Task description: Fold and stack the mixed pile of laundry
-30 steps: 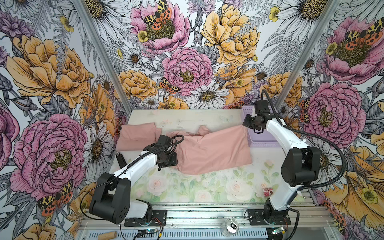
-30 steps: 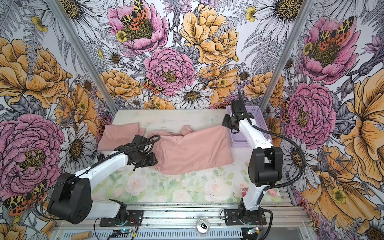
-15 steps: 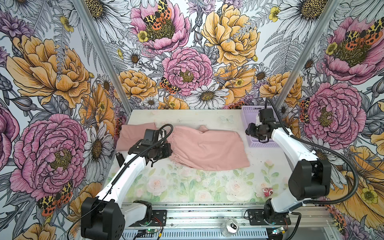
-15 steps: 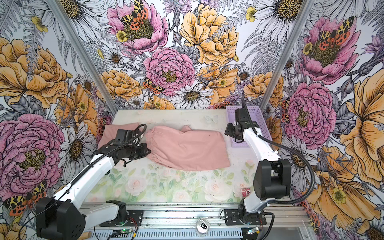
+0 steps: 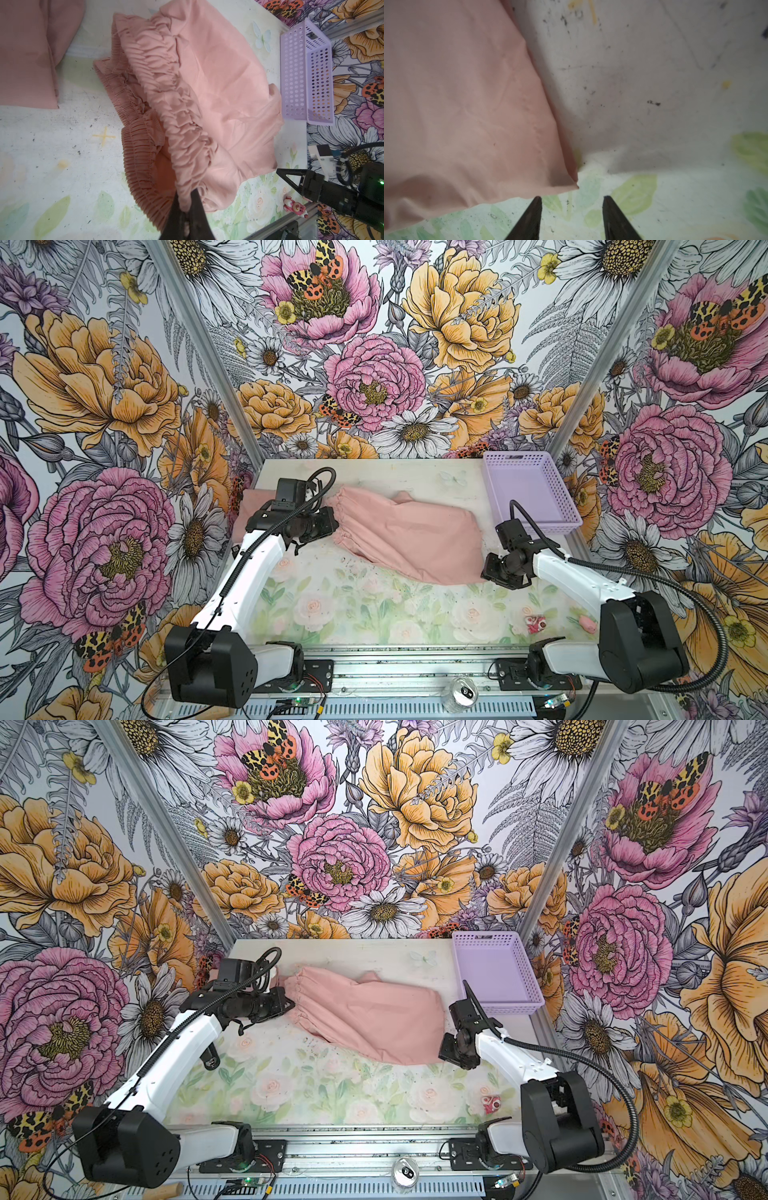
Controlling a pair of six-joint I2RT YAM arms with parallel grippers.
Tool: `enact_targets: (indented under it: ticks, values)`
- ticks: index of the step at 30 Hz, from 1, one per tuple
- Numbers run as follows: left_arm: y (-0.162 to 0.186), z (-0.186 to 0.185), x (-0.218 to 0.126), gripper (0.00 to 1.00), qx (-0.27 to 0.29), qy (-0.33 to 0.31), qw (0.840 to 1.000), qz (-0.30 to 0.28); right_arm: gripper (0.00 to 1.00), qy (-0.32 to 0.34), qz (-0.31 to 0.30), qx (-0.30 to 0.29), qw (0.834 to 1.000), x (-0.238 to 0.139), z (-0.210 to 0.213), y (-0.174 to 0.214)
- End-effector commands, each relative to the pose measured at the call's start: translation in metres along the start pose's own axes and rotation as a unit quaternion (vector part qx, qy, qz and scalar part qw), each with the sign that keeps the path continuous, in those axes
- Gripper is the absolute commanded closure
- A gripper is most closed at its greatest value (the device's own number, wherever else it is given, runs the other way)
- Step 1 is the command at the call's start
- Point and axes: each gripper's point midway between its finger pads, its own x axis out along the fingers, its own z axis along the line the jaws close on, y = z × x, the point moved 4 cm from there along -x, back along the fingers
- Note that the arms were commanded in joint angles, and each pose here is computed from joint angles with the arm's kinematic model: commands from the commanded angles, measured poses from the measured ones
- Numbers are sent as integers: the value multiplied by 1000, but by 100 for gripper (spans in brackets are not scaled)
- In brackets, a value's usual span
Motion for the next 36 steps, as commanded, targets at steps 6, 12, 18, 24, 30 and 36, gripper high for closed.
enact_targets:
  ticks: [6, 12, 18, 24, 30, 36]
  values:
    - [-4, -1, -14, 100, 11, 10, 1000, -17, 78, -24, -37, 5, 999, 17, 13, -16]
    - [-17, -10, -26, 100, 19, 21, 999, -39, 100, -80, -81, -13, 993, -25, 41, -36]
    - [-52, -40, -71, 100, 51, 45, 993, -100, 100, -140, -175, -32, 974, -135, 66, -61]
    - [-89, -75, -136, 100, 92, 63, 975, -191, 100, -184, -275, -46, 943, -244, 75, -80]
    - [-104, -104, -205, 100, 118, 81, 950, -277, 100, -206, -337, -61, 917, -318, 76, -78]
    - [-88, -116, -241, 100, 117, 104, 937, -312, 100, -210, -410, -77, 884, -392, 67, -56]
